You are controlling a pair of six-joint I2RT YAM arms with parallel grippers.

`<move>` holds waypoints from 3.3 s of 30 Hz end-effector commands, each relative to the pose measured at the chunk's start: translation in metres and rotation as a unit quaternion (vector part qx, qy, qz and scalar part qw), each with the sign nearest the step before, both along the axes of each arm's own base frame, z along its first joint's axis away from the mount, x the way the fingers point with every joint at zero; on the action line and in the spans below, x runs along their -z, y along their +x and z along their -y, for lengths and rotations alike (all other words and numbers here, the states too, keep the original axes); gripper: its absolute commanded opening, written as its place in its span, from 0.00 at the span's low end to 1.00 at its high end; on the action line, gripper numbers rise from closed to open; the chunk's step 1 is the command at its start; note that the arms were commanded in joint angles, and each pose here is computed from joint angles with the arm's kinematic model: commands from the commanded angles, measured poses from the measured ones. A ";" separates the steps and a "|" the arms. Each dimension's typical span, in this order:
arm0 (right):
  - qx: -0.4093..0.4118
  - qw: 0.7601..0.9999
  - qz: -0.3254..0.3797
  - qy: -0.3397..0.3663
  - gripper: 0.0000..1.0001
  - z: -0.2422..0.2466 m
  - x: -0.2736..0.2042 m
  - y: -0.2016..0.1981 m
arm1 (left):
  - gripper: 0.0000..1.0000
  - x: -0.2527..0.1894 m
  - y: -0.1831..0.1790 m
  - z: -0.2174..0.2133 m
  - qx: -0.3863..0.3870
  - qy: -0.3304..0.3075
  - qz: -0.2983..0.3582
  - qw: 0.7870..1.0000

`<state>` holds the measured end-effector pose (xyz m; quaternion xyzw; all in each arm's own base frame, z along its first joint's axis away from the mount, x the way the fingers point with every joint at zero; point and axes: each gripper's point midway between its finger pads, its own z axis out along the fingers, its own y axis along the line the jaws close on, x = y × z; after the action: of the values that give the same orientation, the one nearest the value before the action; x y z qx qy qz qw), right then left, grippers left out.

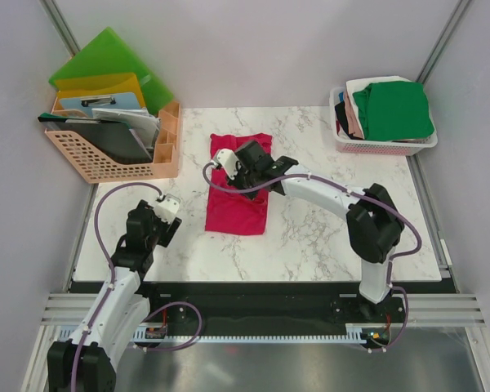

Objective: Fold and stack the t-shirts
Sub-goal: Fold the folded rectangular tshirt in 1/3 of the way

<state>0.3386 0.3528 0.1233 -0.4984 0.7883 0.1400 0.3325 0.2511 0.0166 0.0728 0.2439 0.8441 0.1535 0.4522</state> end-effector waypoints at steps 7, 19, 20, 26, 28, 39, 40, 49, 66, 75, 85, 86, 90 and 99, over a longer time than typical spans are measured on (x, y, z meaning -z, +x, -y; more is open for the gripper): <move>-0.015 0.998 -0.063 -0.009 0.00 -0.016 0.040 -0.005 | 0.87 -0.004 0.003 0.000 -0.001 -0.005 0.015 1.000; 0.022 0.997 -0.027 -0.074 0.00 -0.005 0.067 0.032 | 0.87 -0.002 0.002 -0.001 -0.002 -0.004 0.012 1.000; 0.030 0.996 -0.021 -0.081 0.00 -0.003 0.068 0.038 | 0.86 -0.003 0.002 -0.001 -0.002 -0.003 0.012 1.000; 0.271 0.924 0.199 -0.182 0.00 0.059 0.023 0.126 | 0.86 -0.002 0.002 -0.001 -0.003 -0.003 0.012 1.000; 0.336 0.877 0.293 -0.178 0.00 0.081 -0.014 0.139 | 0.87 -0.002 0.003 -0.001 -0.002 -0.002 0.011 1.000; 0.337 0.848 0.358 -0.197 0.00 0.096 -0.027 0.117 | 0.86 -0.001 0.004 0.001 0.000 -0.006 0.005 1.000; 0.337 0.851 0.351 -0.195 0.00 0.097 -0.025 0.115 | 0.86 -0.002 0.004 0.001 0.000 -0.006 0.008 1.000; 0.238 0.949 0.152 -0.139 0.00 0.119 -0.012 0.068 | 0.87 -0.017 0.009 0.005 0.019 -0.004 0.026 0.999; -0.025 0.999 -0.046 0.007 0.80 0.163 -0.040 -0.066 | 1.00 -0.124 0.039 0.149 0.274 -0.249 -0.156 0.916; -0.018 0.992 -0.095 0.079 0.95 0.148 -0.032 -0.045 | 1.00 -0.089 0.059 0.179 0.315 -0.314 -0.299 0.844; -0.015 0.989 -0.128 0.078 0.90 0.137 -0.031 -0.035 | 1.00 -0.068 0.061 0.168 0.277 -0.275 -0.312 0.866; -0.014 0.990 -0.129 0.061 0.90 0.136 -0.026 -0.036 | 1.00 -0.063 0.059 0.165 0.267 -0.273 -0.313 0.870; -0.028 0.987 -0.157 0.028 0.86 0.123 0.002 -0.041 | 0.97 -0.034 0.064 0.162 0.222 -0.277 -0.340 0.871; -0.023 0.985 -0.170 0.028 0.84 0.117 0.022 -0.036 | 0.99 -0.020 0.132 0.165 0.191 -0.249 -0.297 0.902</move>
<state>0.2930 0.2298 0.0975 -0.4770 0.8214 0.2510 0.1863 0.3415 -0.1426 0.0861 0.3245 0.8874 -0.2550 0.2055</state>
